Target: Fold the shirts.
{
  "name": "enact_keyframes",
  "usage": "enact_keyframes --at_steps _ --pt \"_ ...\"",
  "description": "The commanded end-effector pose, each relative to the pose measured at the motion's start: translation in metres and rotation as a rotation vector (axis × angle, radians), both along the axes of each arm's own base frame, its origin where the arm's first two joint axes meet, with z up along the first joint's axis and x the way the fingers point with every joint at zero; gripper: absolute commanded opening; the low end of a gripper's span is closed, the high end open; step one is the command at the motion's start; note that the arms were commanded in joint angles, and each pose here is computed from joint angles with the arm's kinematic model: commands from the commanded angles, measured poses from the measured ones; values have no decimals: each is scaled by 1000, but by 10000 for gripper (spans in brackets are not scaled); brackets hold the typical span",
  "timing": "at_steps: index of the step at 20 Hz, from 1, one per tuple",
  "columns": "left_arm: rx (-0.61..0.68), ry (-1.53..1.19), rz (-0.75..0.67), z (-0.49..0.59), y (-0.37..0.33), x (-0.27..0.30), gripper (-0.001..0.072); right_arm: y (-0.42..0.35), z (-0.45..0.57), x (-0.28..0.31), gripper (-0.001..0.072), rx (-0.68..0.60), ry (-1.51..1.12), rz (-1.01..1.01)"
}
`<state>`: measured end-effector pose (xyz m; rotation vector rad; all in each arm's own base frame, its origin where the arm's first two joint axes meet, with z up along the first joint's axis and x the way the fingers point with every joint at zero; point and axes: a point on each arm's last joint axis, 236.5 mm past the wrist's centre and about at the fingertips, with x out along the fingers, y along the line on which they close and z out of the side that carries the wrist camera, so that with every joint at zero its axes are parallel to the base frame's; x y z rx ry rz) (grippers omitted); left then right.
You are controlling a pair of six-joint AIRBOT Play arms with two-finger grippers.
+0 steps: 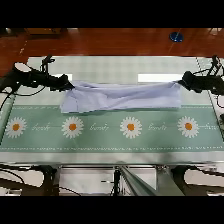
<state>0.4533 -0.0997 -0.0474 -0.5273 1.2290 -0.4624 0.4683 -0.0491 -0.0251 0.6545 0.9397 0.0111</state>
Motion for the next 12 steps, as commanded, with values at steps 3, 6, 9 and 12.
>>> enact_keyframes --at_steps 3,6,9,12 --pt "-2 42 -4 -24 1 4 23 -12 -44 -14 30 -93 129 45" --pt "-2 59 1 -34 1 4 23 -13 -58 -21 31 -102 171 64" --pt "-7 35 28 -32 2 13 147 -17 -58 -17 35 -113 157 51" --pt "2 -48 55 -6 16 40 538 -21 -46 -11 333 -128 116 37"
